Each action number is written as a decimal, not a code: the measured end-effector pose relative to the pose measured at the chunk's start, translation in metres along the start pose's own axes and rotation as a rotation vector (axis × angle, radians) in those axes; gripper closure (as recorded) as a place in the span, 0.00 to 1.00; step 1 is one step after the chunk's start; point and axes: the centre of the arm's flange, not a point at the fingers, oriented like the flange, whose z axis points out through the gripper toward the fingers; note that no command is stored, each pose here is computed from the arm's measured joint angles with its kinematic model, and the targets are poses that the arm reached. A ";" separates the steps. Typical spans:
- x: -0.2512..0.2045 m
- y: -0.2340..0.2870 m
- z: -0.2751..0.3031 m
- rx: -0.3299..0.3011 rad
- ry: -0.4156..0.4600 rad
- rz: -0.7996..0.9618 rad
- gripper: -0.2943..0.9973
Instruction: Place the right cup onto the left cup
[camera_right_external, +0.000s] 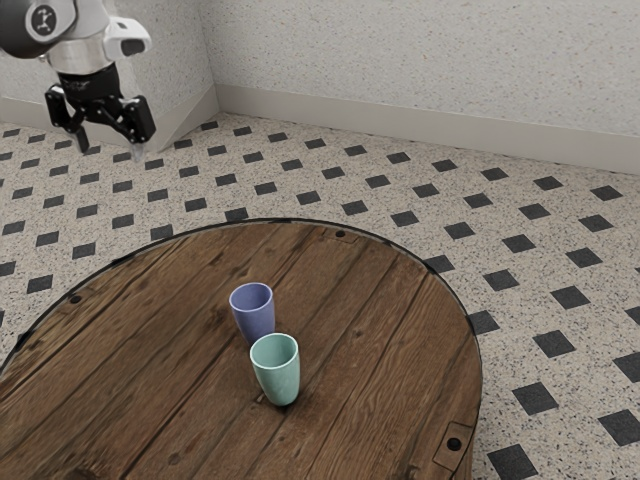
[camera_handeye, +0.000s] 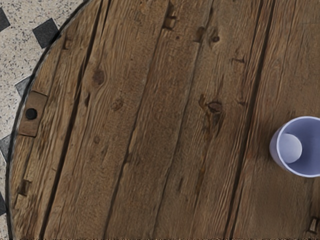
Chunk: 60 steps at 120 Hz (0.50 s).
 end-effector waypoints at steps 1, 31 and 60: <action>0.000 0.000 0.000 0.000 -0.001 0.000 0.23; 0.002 0.023 0.032 -0.003 -0.060 0.028 0.23; -0.063 0.115 0.143 -0.091 -0.236 0.148 0.23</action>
